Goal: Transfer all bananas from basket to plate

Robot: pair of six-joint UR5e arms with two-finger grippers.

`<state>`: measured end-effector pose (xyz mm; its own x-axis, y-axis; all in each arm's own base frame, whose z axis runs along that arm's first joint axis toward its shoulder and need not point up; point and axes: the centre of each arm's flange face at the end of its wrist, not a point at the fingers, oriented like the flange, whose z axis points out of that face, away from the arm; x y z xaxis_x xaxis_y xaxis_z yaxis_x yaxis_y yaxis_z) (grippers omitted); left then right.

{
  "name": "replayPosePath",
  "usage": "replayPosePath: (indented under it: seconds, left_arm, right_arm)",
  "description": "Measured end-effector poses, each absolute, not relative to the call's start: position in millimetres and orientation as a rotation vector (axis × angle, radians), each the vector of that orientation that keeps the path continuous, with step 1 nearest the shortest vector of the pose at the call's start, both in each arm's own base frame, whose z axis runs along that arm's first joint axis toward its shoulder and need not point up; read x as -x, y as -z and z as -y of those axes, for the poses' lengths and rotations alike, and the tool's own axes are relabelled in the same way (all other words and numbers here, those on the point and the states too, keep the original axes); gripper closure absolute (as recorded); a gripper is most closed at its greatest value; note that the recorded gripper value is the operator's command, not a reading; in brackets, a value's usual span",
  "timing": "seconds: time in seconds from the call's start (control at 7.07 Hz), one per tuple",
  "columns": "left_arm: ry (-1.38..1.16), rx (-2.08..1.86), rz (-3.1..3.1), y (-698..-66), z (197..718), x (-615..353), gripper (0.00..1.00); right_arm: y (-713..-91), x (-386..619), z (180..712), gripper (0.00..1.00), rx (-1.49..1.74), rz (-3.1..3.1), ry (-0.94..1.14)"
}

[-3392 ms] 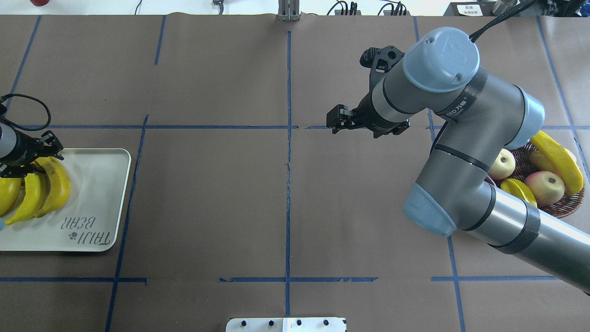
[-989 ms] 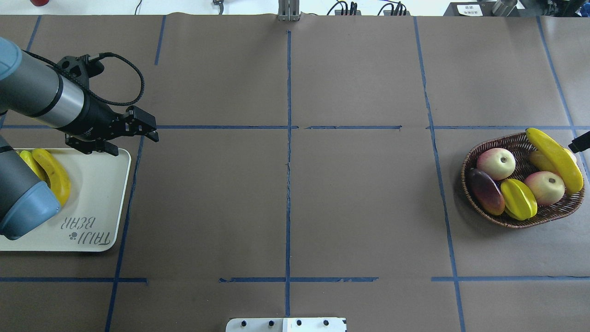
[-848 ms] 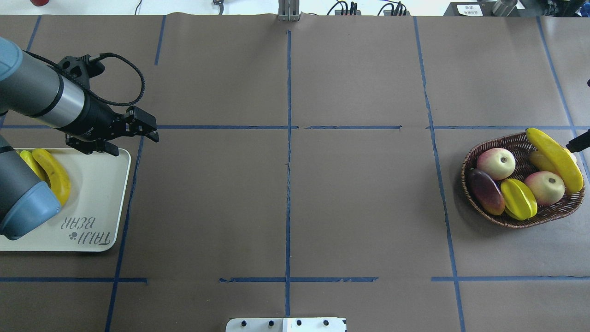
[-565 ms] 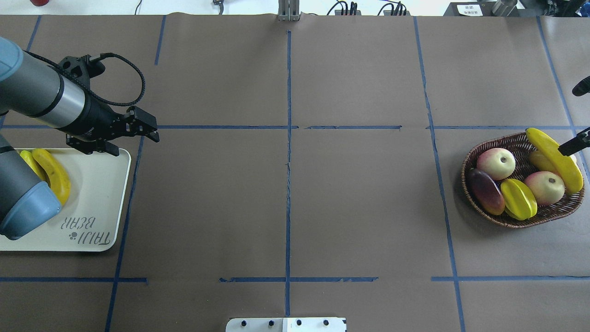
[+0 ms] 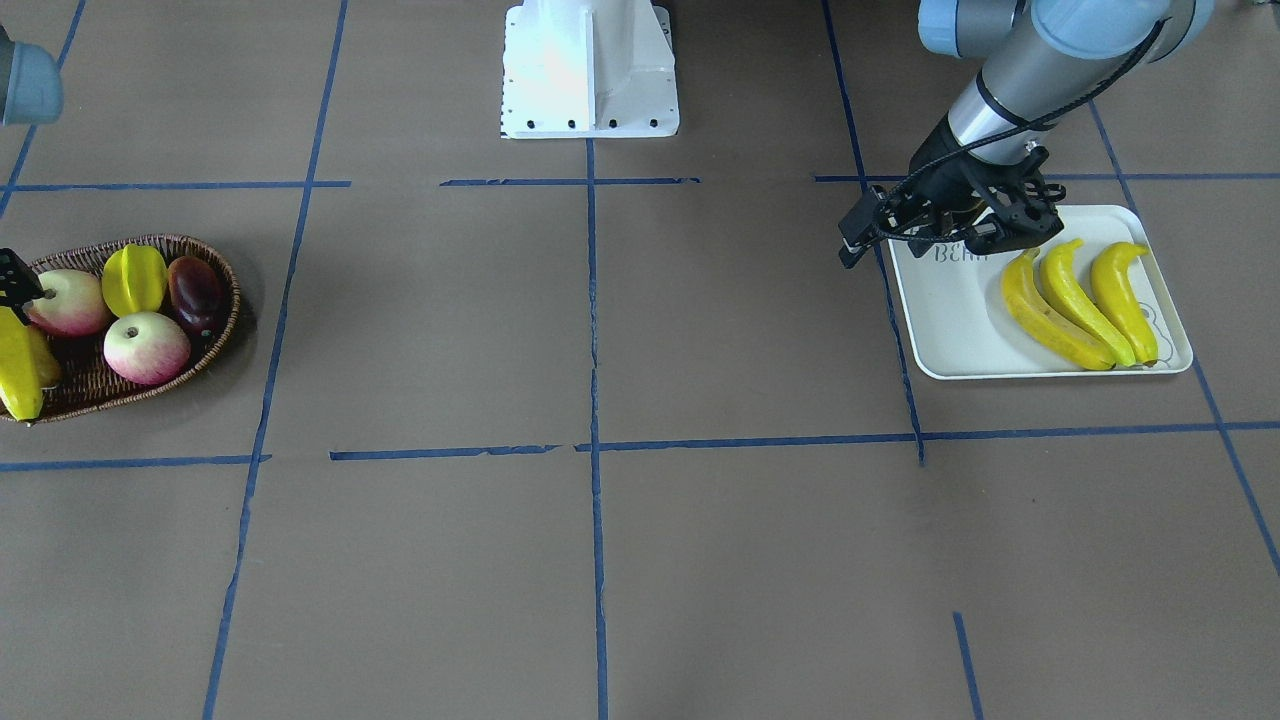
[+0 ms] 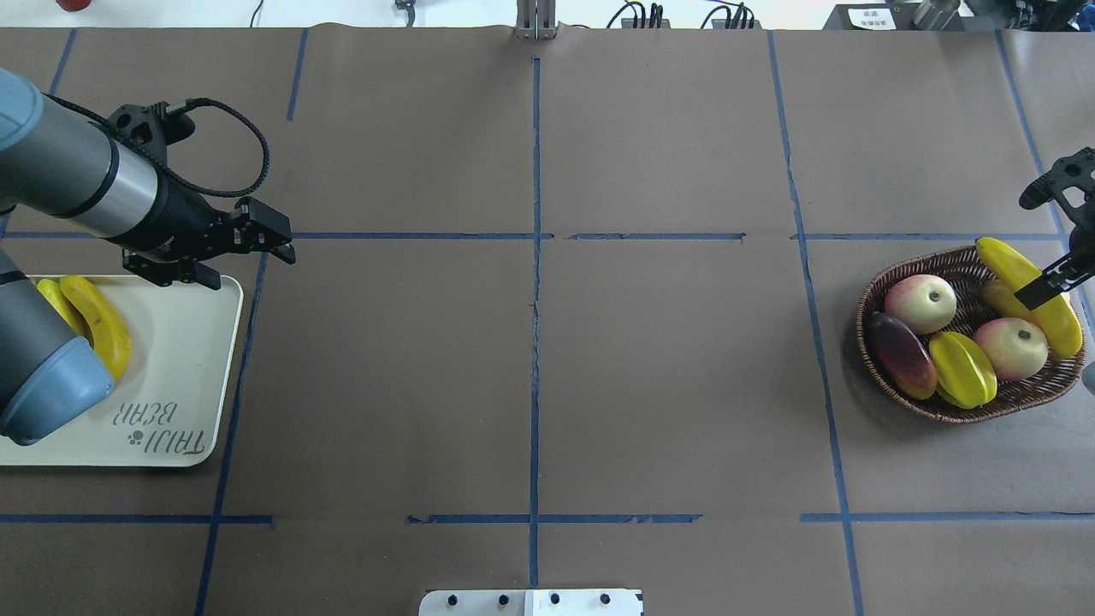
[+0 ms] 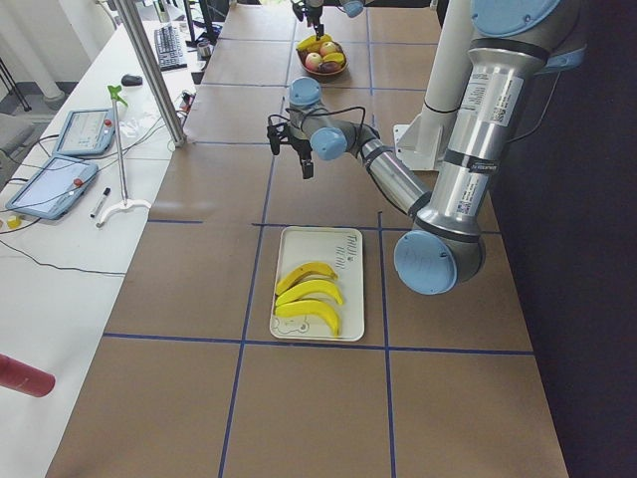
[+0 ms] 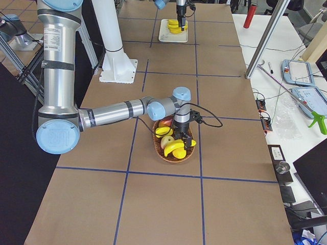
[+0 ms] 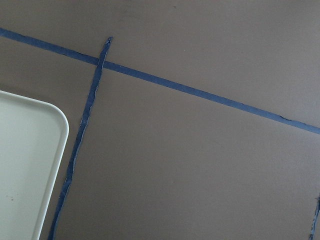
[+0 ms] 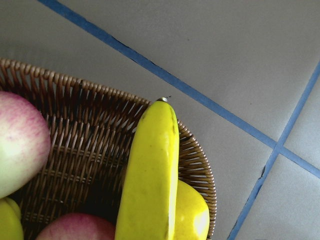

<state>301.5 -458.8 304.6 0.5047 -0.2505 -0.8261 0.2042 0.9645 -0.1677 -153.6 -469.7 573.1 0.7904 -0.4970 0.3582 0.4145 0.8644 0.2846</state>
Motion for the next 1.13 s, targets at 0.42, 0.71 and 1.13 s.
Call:
replayPosePath:
  seconds: [0.42, 0.71, 1.13]
  left_arm:
    - [0.272, 0.051, -1.005, -304.6, 458.1, -302.6, 0.0]
    - [0.269, 0.054, -1.003, -305.3, 456.9, -304.6, 0.0]
    - [0.269, 0.054, -1.004, -304.9, 456.7, -305.0, 0.0]
  right_arm:
    - [-574.7, 168.4, 468.8, 0.2, -0.189, 0.435, 0.52]
    - [-579.3, 172.3, 467.8, 0.49, -0.18, 0.428, 0.528]
    - [-582.1, 172.6, 468.5, 0.85, -0.178, 0.418, 0.535]
